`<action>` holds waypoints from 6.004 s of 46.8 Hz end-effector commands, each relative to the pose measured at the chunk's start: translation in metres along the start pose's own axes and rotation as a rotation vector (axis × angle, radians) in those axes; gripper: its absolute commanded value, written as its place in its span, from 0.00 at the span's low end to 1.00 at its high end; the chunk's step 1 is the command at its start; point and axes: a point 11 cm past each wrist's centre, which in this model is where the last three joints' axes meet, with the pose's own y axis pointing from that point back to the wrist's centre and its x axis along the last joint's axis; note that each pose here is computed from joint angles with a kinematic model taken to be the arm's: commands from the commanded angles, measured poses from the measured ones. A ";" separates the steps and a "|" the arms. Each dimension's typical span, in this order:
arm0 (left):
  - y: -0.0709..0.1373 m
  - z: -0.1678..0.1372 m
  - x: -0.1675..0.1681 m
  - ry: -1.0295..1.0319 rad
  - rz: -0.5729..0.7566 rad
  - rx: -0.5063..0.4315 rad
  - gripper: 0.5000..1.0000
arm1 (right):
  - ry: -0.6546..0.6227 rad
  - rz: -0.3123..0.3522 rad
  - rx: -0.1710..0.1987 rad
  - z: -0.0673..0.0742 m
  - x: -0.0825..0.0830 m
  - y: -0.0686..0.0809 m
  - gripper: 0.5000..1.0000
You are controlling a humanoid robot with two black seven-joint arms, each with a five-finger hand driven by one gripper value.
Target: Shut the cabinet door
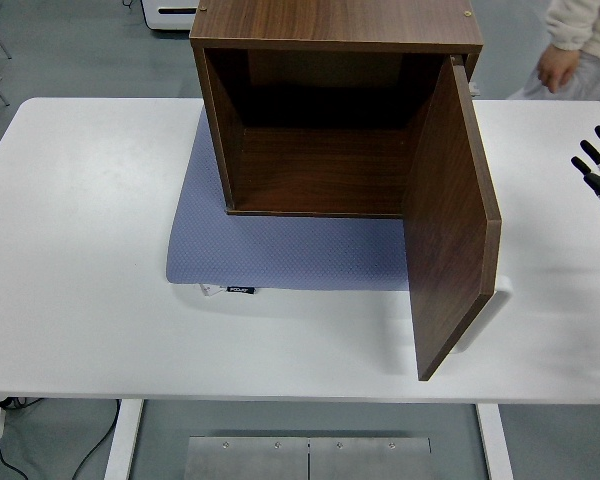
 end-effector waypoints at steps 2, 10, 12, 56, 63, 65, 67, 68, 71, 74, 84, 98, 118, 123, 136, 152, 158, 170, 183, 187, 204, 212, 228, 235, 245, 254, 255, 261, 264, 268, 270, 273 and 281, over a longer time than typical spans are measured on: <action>0.000 0.000 0.000 0.000 0.000 -0.001 1.00 | 0.000 -0.001 0.001 0.000 0.000 -0.001 1.00; 0.000 0.000 0.000 0.000 0.000 0.001 1.00 | -0.001 0.000 0.000 0.000 0.000 0.000 1.00; 0.000 0.000 0.000 0.000 0.000 0.001 1.00 | 0.001 0.000 0.000 0.000 0.000 0.000 1.00; 0.000 0.000 0.000 0.000 0.000 0.001 1.00 | -0.007 -0.040 -0.002 -0.003 -0.003 0.001 1.00; 0.000 0.000 0.000 0.000 0.000 -0.001 1.00 | 0.007 -0.068 -0.008 -0.010 -0.001 0.002 1.00; 0.000 0.000 0.000 0.000 0.000 -0.001 1.00 | 0.010 -0.073 -0.009 -0.012 -0.001 0.003 1.00; 0.000 0.000 0.000 0.000 0.000 0.001 1.00 | 0.013 -0.075 -0.008 -0.014 0.000 0.003 1.00; 0.000 0.000 0.000 0.000 0.000 0.001 1.00 | 0.013 -0.077 -0.009 -0.014 0.000 0.004 1.00; 0.000 0.000 0.000 0.000 0.000 0.001 1.00 | 0.014 -0.077 -0.019 -0.013 0.002 0.008 1.00; 0.000 0.000 0.000 0.000 0.000 -0.001 1.00 | 0.009 -0.086 -0.022 -0.012 0.002 0.010 1.00; 0.000 0.000 0.000 0.000 0.000 -0.001 1.00 | -0.002 -0.122 -0.040 -0.012 0.002 0.018 1.00; 0.000 0.000 0.000 0.000 0.000 0.001 1.00 | -0.035 -0.199 -0.083 -0.010 -0.003 0.036 1.00; 0.000 0.000 0.000 0.000 0.000 0.001 1.00 | -0.017 -0.251 -0.116 -0.020 -0.018 0.054 1.00; 0.000 0.000 0.000 0.000 0.000 0.001 1.00 | -0.017 -0.261 -0.134 -0.018 -0.022 0.060 1.00; 0.000 0.000 0.000 0.000 0.000 0.001 1.00 | -0.011 -0.271 -0.179 -0.008 -0.025 0.074 1.00; 0.000 0.000 0.000 0.000 0.000 -0.001 1.00 | 0.024 -0.267 -0.217 -0.006 -0.026 0.099 1.00; 0.000 0.000 0.000 0.000 0.000 -0.001 1.00 | 0.029 -0.252 -0.227 -0.006 -0.023 0.108 1.00; 0.000 0.000 0.000 0.000 0.000 0.001 1.00 | 0.017 -0.252 -0.264 0.004 -0.028 0.121 1.00; 0.000 0.000 0.000 0.000 0.000 -0.001 1.00 | 0.007 -0.267 -0.283 0.009 -0.035 0.128 1.00; 0.000 0.000 0.000 0.000 0.000 -0.001 1.00 | 0.011 -0.285 -0.287 0.010 -0.040 0.128 1.00; 0.000 0.000 0.000 0.000 0.000 0.001 1.00 | 0.018 -0.342 -0.298 0.016 -0.057 0.128 1.00; 0.000 0.000 0.000 0.000 0.000 0.001 1.00 | 0.027 -0.369 -0.298 0.020 -0.064 0.127 1.00; 0.000 0.000 0.000 0.000 0.000 0.001 1.00 | 0.037 -0.409 -0.307 0.031 -0.076 0.118 1.00; 0.000 0.000 0.000 0.000 0.000 -0.001 1.00 | 0.031 -0.444 -0.306 0.038 -0.086 0.113 1.00; 0.000 0.000 0.000 0.000 0.000 0.001 1.00 | 0.017 -0.480 -0.298 0.044 -0.098 0.104 1.00; 0.000 0.000 0.000 0.000 0.000 -0.001 1.00 | 0.004 -0.516 -0.293 0.049 -0.109 0.096 1.00; 0.000 0.000 0.000 0.000 0.000 0.001 1.00 | 0.003 -0.520 -0.290 0.049 -0.110 0.094 1.00; 0.000 0.000 0.000 0.000 0.000 0.001 1.00 | -0.004 -0.544 -0.274 0.049 -0.117 0.086 1.00; 0.000 0.000 0.000 0.000 0.000 0.001 1.00 | -0.006 -0.555 -0.272 0.049 -0.120 0.084 1.00; 0.000 0.000 0.000 0.000 0.000 0.001 1.00 | -0.009 -0.562 -0.267 0.050 -0.123 0.082 1.00; 0.000 0.000 0.000 0.000 0.000 0.001 1.00 | -0.010 -0.563 -0.263 0.050 -0.124 0.081 1.00; 0.000 0.000 0.000 0.000 0.000 0.001 1.00 | -0.014 -0.566 -0.259 0.050 -0.125 0.080 1.00; 0.000 0.000 0.000 0.000 0.000 -0.001 1.00 | -0.025 -0.587 -0.250 0.052 -0.132 0.075 1.00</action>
